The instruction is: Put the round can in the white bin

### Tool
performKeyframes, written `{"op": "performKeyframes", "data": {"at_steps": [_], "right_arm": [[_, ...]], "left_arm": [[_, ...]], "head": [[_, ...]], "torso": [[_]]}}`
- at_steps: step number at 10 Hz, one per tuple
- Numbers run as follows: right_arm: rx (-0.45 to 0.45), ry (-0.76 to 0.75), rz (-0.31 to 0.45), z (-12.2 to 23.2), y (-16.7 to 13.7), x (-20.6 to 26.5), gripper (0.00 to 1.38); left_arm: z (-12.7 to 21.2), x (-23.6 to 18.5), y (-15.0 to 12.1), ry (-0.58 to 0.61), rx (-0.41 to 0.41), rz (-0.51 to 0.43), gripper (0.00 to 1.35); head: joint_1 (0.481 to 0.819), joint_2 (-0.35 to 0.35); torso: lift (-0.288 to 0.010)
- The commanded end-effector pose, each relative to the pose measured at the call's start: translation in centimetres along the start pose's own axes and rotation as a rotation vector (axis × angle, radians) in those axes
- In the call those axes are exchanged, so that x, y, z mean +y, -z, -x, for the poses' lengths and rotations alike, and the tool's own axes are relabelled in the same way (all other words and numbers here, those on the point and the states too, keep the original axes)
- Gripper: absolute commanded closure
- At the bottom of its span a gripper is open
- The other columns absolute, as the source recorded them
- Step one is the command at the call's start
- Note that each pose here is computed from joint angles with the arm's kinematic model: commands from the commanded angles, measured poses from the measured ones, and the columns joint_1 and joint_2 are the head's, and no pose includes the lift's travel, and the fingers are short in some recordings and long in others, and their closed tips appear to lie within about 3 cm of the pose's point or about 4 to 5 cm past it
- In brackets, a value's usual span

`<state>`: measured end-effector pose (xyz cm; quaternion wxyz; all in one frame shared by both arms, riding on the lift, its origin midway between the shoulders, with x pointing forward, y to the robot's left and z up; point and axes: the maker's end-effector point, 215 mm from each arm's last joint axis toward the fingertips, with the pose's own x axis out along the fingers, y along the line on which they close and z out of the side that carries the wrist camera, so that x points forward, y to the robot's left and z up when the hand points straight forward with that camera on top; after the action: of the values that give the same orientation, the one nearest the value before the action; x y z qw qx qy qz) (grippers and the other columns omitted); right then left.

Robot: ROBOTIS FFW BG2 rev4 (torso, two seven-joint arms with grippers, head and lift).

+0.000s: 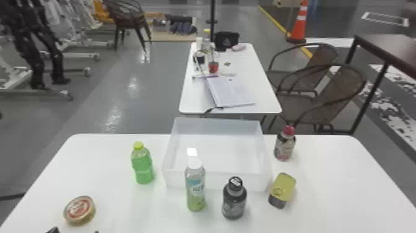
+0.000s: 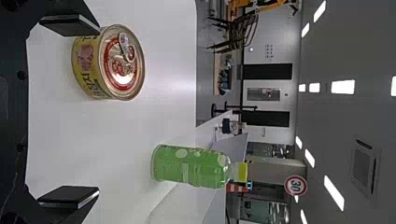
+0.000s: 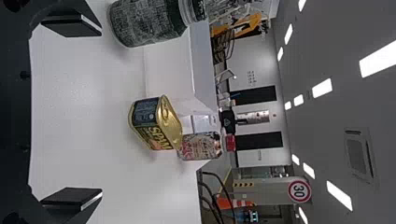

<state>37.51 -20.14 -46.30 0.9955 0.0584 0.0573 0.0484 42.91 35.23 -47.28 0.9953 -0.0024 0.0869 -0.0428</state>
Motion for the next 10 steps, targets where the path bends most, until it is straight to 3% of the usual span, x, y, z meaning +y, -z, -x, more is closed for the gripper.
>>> {"op": "performKeyframes", "data": {"at_steps": [1,10], "right_arm": [[0.002,0.002,-0.001,0.1,0.1,-0.1,0.09],[0.003,0.002,-0.005,0.1,0.1,0.0,0.09]], "left_arm": [[-0.1,0.0,-0.1,-0.002,-0.002,0.001,0.10],[-1.8,2.4,1.7,-0.053,0.097,0.035,0.10]], "head": [[0.549,0.000],[0.549,0.000]], "torso": [[-0.100],[-0.100]]}}
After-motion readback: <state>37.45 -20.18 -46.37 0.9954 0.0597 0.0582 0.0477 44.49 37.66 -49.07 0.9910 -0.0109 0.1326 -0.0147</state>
